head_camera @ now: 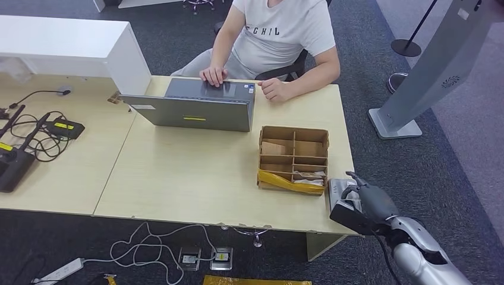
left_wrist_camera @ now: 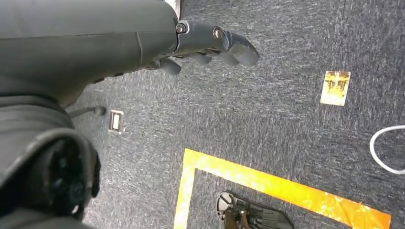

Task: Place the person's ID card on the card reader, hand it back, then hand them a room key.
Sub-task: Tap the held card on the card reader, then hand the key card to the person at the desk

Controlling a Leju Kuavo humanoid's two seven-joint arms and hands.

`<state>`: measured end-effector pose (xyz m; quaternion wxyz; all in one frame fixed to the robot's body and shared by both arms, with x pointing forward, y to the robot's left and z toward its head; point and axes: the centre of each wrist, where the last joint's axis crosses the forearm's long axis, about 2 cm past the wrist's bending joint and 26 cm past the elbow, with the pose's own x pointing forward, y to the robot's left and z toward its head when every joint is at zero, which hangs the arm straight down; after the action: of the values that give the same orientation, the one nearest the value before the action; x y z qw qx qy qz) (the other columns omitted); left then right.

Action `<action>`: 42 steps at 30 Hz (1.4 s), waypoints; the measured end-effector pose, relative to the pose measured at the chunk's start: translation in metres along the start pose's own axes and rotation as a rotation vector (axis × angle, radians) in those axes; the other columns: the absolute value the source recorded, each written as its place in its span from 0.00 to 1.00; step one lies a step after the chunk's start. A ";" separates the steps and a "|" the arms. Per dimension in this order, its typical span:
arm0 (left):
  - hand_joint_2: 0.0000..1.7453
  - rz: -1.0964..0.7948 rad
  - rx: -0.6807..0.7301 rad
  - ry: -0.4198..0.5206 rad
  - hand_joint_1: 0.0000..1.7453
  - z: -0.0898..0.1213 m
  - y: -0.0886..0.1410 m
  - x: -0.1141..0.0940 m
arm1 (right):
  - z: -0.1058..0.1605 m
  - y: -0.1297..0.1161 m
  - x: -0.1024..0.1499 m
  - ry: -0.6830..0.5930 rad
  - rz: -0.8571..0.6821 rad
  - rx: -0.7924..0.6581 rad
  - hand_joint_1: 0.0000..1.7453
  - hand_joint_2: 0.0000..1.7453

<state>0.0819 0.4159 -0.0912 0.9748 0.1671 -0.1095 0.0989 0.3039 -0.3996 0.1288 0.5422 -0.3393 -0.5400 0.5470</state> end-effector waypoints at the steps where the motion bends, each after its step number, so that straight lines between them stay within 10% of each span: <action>1: 0.00 0.000 0.000 0.000 0.00 0.000 0.000 0.000 | 0.000 0.001 0.001 -0.001 -0.002 0.001 1.00 1.00; 33: 0.00 -0.001 0.008 0.000 0.00 0.000 0.000 0.000 | -0.004 0.020 0.012 -0.016 -0.069 0.015 1.00 1.00; 42: 0.00 0.014 0.004 -0.003 0.00 0.000 -0.001 -0.001 | -0.022 -0.039 0.009 -0.015 -0.031 -0.061 1.00 1.00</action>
<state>0.0815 0.4143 -0.0917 0.9736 0.1684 -0.1118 0.1060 0.3323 -0.3929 0.1640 0.5360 -0.3429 -0.5657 0.5245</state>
